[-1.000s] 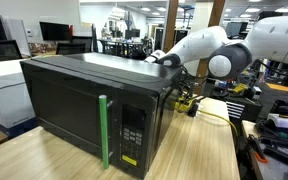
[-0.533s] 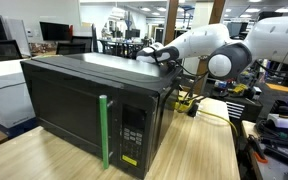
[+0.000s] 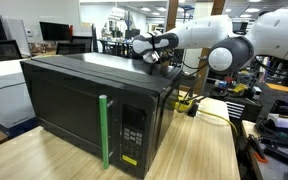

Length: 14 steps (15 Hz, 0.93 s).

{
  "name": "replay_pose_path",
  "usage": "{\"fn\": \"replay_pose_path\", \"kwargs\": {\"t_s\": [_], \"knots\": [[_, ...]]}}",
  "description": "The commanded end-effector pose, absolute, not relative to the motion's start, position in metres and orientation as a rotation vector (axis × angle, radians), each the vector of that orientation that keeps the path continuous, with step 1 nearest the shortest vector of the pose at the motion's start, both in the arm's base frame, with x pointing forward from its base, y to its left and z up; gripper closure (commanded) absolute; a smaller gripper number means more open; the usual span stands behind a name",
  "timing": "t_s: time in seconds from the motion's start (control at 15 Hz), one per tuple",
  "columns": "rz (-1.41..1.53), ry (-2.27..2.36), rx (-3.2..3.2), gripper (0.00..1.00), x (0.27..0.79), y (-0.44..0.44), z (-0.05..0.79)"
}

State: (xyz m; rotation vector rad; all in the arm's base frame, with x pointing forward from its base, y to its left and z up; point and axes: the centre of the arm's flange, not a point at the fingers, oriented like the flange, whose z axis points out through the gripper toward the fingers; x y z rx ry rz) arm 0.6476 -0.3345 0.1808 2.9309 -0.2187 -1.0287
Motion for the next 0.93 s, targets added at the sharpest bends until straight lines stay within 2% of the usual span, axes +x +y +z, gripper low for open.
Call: {"fn": "replay_pose_path", "kwargs": {"t_s": [0.0,0.27,0.87], "knots": [[-0.972,-0.216,2.986,0.00,0.598,-0.299,0.232],[-1.014,-0.229,3.033,0.00,0.605,-0.286,0.288],[-1.584,-0.213,3.048,0.00,0.548,-0.226,0.393]]}}
